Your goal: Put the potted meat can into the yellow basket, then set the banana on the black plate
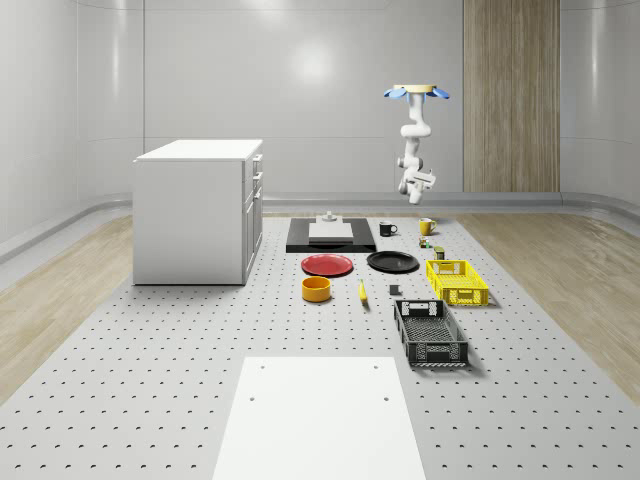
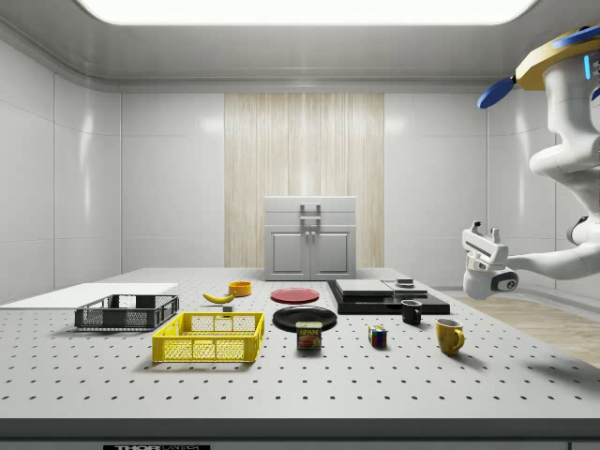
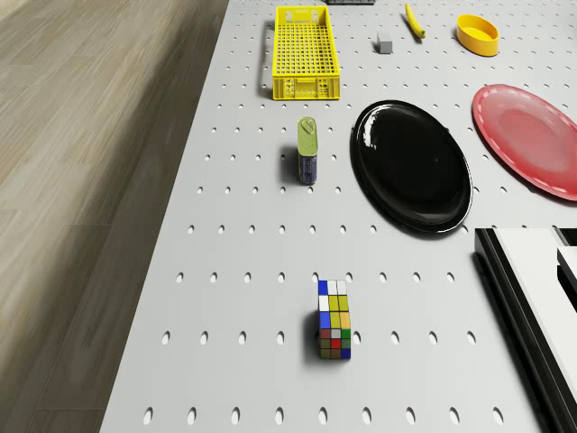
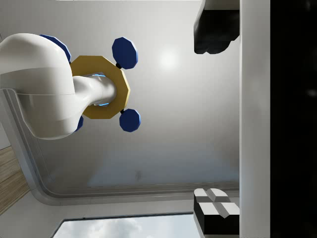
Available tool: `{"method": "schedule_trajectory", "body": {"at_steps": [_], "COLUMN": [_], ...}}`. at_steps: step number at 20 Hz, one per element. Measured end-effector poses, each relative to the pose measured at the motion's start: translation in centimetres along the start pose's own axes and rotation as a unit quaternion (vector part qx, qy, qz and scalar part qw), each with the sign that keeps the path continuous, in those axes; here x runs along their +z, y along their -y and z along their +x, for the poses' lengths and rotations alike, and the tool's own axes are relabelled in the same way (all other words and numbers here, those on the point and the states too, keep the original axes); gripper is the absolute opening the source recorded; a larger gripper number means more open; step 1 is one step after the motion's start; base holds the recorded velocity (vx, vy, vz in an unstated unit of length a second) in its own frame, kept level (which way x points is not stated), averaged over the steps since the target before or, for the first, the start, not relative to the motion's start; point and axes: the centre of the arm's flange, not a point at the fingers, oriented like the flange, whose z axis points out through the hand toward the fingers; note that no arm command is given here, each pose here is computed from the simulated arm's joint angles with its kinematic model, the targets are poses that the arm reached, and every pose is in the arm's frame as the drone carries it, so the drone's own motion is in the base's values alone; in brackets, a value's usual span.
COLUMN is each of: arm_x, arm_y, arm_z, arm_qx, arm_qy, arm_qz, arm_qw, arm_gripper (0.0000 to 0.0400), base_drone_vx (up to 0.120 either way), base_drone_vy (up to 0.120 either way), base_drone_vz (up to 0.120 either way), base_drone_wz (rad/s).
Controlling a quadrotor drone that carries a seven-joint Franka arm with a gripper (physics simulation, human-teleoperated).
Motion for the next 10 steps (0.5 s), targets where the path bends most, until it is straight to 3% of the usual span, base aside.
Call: {"method": "schedule_trajectory", "body": {"at_steps": [2,6,10], "arm_x": [0.1,1.6,6.5], "arm_y": [1.0,3.7,6.4], "arm_z": [-1.0,-3.8,-6.7], "arm_qx": [-0.001,-0.006,-0.012], "arm_qy": [-0.049,-0.199,-0.402], "arm_qz": [-0.049,-0.198,-0.401], "arm_qw": [0.998,0.960,0.823], "arm_gripper": [0.0400,0.0400,0.0400], "base_drone_vx": [0.120,0.120,0.120], "base_drone_vy": [0.000,0.000,0.000], "base_drone_vz": [0.000,-0.110,-0.120], "base_drone_wz": [0.000,0.000,0.000]}}
